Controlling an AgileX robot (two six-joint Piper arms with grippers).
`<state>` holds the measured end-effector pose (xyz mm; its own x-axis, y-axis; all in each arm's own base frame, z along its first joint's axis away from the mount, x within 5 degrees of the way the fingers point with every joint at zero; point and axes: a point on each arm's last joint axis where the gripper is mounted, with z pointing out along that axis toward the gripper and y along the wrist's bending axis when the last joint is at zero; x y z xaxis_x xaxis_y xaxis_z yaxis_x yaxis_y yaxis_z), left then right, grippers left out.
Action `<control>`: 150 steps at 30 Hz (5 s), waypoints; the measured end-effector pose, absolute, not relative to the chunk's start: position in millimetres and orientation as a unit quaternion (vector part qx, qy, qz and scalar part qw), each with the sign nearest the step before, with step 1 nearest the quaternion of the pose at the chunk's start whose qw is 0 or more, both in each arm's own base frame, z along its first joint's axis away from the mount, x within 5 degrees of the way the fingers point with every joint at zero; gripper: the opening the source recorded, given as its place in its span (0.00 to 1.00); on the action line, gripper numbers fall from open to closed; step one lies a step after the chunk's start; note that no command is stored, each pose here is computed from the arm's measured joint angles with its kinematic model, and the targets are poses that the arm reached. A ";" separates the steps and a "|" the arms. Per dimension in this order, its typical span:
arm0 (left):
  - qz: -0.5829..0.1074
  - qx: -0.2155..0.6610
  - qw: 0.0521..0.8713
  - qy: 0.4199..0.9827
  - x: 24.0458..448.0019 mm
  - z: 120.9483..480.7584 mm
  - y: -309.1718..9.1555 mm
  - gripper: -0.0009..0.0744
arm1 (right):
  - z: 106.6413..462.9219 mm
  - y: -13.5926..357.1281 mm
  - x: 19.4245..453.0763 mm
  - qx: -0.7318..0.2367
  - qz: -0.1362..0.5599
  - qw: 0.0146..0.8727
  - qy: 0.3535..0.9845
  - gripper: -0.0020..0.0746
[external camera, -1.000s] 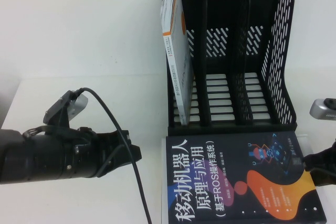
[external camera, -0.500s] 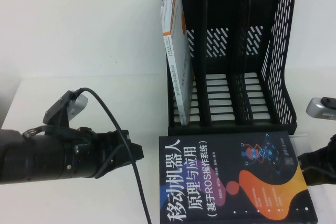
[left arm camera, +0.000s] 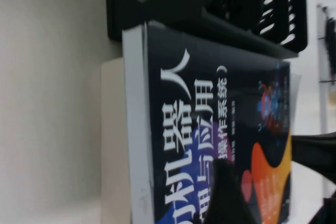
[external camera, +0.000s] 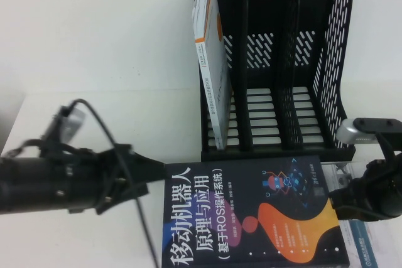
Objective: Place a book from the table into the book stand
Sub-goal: Push book with right arm, then pick up the book with your left arm
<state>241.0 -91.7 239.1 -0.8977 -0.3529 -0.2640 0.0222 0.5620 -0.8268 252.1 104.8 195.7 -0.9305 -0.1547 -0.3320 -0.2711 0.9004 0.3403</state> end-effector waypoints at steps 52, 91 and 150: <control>-0.579 -0.205 0.085 0.784 263.3 158.1 -38.5 0.91 | 197.5 107.0 255.4 -0.104 0.204 0.170 0.958 0.02; -0.587 -0.053 0.047 0.806 249.0 135.2 -115.5 0.93 | 197.5 107.5 254.4 -0.104 0.207 0.165 0.959 0.02; -0.591 0.015 0.209 0.779 259.6 281.7 -96.8 0.16 | 195.5 106.3 249.7 -0.152 0.195 0.146 0.958 0.02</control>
